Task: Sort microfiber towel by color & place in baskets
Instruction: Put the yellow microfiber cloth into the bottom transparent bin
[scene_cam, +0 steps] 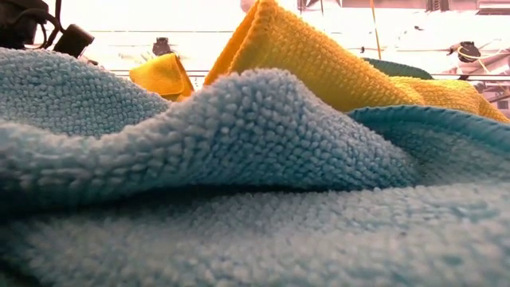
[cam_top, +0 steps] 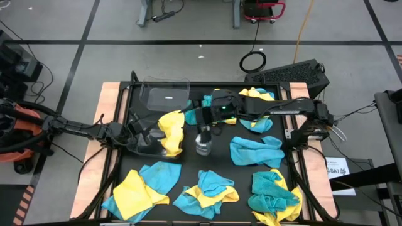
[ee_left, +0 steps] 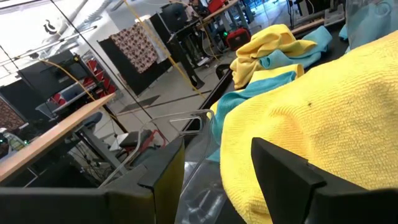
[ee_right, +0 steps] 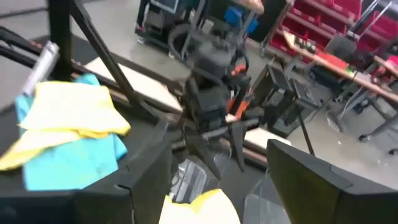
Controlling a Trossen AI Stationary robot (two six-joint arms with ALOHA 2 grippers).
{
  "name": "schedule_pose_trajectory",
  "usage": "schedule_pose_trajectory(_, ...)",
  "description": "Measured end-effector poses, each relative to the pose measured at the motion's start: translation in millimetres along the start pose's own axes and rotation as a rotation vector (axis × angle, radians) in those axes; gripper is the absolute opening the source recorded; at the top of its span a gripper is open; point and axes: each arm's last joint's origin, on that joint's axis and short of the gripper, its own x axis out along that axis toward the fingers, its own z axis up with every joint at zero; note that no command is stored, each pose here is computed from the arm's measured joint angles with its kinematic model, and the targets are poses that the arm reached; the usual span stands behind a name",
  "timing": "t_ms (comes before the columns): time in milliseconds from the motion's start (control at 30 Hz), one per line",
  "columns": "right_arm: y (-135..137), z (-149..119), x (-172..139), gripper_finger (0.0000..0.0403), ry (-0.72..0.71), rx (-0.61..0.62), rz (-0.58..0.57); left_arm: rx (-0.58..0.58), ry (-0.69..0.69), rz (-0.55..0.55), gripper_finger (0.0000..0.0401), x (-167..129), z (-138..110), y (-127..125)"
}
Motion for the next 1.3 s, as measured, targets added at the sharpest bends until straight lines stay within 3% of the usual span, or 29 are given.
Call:
schedule_pose_trajectory(167, 0.0, 22.7, -43.4, 0.0253, -0.006, 0.020, 0.008, -0.003, -0.005, -0.010, 0.0193, 0.0, 0.2, -0.3)
schedule_pose_trajectory(267, 1.5, 30.0, -69.0, 0.0253, 0.024, 0.056, 0.025, -0.028, -0.036, -0.072, 0.0193, -0.1, 1.4, -1.9)
schedule_pose_trajectory(533, 9.1, 28.4, -132.9, 0.0253, 0.228, 0.205, 0.054, -0.172, -0.139, -0.075, 0.0193, -0.8, 11.7, 2.0)
schedule_pose_trajectory(700, 16.9, 22.5, -164.3, 0.0253, 0.363, 0.301, 0.054, -0.223, -0.214, -0.247, 0.0193, -2.0, 15.0, -2.1)
schedule_pose_trajectory(833, 22.6, 20.5, -177.2, 0.0253, 0.425, 0.341, 0.035, -0.295, -0.290, -0.345, 0.0193, -2.6, 22.6, -2.5)
schedule_pose_trajectory(1300, 29.7, 21.0, -175.4, 0.0253, 0.449, 0.336, 0.037, -0.301, -0.141, -0.451, 0.0193, 27.0, 36.6, -24.2)
